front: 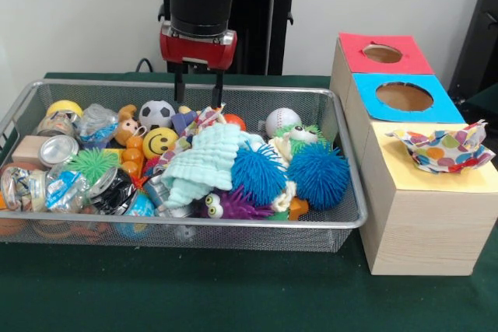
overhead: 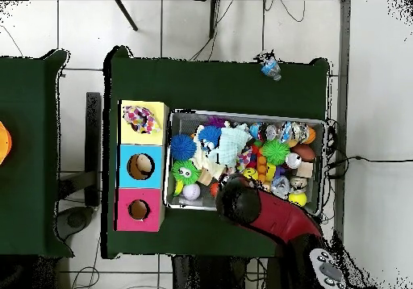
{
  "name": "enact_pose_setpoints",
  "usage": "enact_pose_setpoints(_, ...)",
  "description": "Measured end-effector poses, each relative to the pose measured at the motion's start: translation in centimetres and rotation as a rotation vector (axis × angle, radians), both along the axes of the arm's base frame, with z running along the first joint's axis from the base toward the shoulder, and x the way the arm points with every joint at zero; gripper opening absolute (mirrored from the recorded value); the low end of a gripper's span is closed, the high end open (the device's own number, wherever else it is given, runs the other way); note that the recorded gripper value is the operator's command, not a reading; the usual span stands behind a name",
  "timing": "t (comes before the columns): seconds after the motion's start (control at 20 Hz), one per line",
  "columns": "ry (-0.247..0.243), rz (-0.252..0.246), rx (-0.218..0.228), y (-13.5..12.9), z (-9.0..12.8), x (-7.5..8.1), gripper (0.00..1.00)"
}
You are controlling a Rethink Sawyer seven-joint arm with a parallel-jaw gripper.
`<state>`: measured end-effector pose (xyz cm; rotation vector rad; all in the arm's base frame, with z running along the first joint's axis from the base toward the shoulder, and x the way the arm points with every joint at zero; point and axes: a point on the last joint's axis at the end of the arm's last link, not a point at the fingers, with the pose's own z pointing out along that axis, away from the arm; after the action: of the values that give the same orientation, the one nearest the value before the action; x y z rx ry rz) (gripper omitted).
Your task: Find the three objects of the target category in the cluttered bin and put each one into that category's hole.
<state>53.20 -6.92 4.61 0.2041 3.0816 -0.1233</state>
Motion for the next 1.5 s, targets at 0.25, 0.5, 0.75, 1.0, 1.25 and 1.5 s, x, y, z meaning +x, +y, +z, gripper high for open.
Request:
enact_pose_setpoints(0.25,0.002,0.017,0.0,1.0,-0.1,0.1,1.0)
enact_pose_setpoints(0.5,0.003,0.034,0.0,2.0,-0.1,0.2,1.0)
enact_pose_setpoints(0.75,0.005,0.032,0.001,1.9,-0.3,0.1,1.0)
enact_pose_setpoints(1.0,0.021,0.032,0.006,2.0,-1.1,-0.2,1.0)
enact_pose_setpoints(1.25,0.041,0.028,0.013,1.9,-2.2,-0.7,1.0)
enact_pose_setpoints(1.5,0.059,0.002,0.022,0.7,-3.3,-1.2,1.0)
